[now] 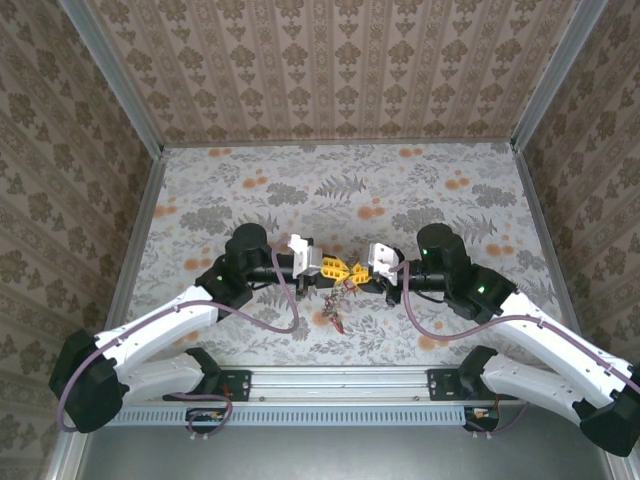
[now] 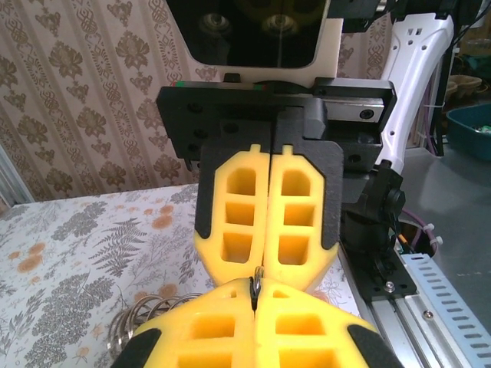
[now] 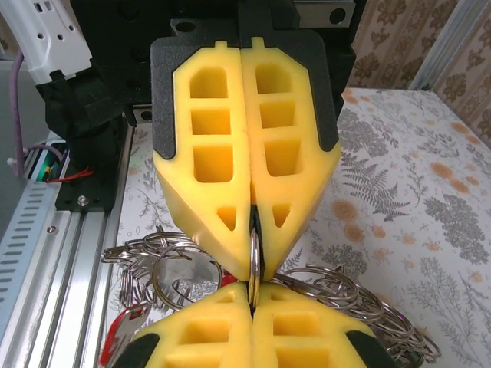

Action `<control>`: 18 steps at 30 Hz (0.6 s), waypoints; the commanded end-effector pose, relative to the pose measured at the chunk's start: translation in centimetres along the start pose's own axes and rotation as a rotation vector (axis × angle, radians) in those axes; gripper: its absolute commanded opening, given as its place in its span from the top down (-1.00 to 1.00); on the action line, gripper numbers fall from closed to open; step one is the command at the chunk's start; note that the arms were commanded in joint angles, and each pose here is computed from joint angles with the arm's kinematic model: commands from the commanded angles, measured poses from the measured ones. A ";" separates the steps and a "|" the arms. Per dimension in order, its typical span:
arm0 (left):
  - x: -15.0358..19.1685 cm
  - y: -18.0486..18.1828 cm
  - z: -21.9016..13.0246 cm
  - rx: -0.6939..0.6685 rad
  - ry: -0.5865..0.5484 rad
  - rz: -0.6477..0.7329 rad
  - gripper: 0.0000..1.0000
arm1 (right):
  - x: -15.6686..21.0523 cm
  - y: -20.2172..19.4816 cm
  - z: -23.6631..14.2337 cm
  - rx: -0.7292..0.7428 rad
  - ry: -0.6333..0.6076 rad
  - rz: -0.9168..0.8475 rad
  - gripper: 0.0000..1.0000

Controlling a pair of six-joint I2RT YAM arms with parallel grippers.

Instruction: Put the keys on the keyring

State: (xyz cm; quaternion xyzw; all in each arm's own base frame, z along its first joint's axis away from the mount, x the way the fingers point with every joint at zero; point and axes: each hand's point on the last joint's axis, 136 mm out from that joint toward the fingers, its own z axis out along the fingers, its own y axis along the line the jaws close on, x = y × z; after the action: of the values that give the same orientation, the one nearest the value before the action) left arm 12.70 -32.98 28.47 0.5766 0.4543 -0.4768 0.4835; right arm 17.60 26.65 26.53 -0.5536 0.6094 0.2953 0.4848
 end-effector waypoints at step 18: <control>-0.2 -0.3 -2.4 -0.046 0.088 0.008 1.00 | -0.2 0.3 -0.8 -0.010 0.028 -0.055 0.52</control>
State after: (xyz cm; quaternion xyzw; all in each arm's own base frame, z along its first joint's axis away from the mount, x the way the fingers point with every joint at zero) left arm 12.56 -31.04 26.41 0.5892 0.5125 -0.4456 0.4377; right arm 17.24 26.28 26.73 -0.5856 0.6020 0.2720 0.4698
